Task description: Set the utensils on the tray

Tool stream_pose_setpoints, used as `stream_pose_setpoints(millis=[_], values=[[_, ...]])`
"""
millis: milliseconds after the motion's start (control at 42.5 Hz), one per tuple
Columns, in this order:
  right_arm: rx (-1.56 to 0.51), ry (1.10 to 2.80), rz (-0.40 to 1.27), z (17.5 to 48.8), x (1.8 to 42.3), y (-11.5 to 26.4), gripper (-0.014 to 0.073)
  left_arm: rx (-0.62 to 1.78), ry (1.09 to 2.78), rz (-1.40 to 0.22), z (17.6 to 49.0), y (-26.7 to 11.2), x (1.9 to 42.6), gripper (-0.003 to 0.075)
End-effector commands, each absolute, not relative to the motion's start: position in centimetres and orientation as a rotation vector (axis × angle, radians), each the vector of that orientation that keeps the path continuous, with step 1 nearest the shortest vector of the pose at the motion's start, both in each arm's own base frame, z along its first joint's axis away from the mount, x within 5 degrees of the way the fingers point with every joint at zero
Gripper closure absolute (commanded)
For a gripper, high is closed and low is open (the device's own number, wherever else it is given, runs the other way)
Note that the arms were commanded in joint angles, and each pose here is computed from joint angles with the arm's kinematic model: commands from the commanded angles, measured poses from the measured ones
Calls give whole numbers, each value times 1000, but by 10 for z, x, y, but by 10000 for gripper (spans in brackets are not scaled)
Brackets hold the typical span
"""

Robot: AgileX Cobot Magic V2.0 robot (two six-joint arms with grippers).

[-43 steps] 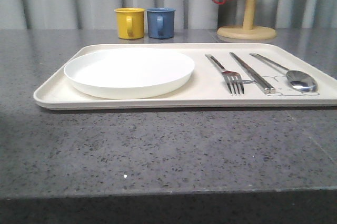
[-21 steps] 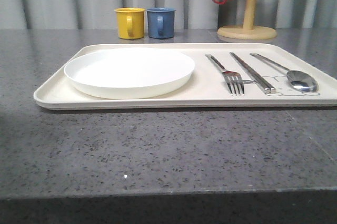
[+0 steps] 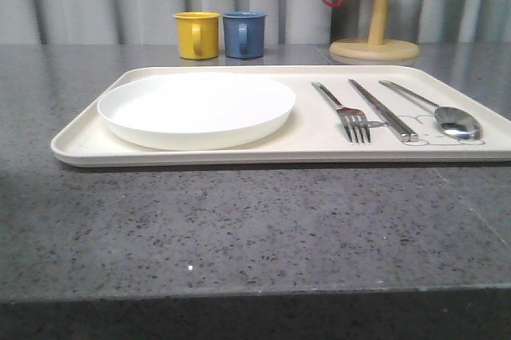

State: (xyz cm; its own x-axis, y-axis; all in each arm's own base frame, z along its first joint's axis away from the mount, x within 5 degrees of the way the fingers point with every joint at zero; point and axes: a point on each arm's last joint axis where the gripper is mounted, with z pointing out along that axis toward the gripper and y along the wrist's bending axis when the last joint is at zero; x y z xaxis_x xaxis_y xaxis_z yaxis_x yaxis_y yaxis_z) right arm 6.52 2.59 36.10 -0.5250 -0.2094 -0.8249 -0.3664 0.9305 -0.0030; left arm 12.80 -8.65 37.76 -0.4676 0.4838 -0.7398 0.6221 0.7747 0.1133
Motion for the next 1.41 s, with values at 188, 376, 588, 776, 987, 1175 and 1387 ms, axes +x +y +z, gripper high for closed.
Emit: stream_pose_setpoints(millis=[188, 376, 588, 776, 987, 1175, 1387], values=[[-401, 2057, 208, 373, 68, 26, 661, 657, 1993, -258, 389, -66, 111, 741], [-401, 2058, 208, 373, 68, 26, 661, 392, 1845, -144, 373, -27, 83, 741], [-401, 2058, 208, 373, 68, 26, 661, 201, 1597, -34, 329, -9, 62, 741], [-401, 2058, 208, 373, 68, 26, 661, 121, 1523, 27, 270, -4, 56, 741], [-401, 2058, 208, 373, 68, 26, 661, 49, 1468, 2, 230, -2, 53, 741], [-400, 2057, 208, 373, 68, 26, 661, 42, 1411, 7, 216, -1, 54, 741], [-401, 2059, 207, 372, 68, 26, 661, 41, 1409, 7, 215, -1, 54, 741]])
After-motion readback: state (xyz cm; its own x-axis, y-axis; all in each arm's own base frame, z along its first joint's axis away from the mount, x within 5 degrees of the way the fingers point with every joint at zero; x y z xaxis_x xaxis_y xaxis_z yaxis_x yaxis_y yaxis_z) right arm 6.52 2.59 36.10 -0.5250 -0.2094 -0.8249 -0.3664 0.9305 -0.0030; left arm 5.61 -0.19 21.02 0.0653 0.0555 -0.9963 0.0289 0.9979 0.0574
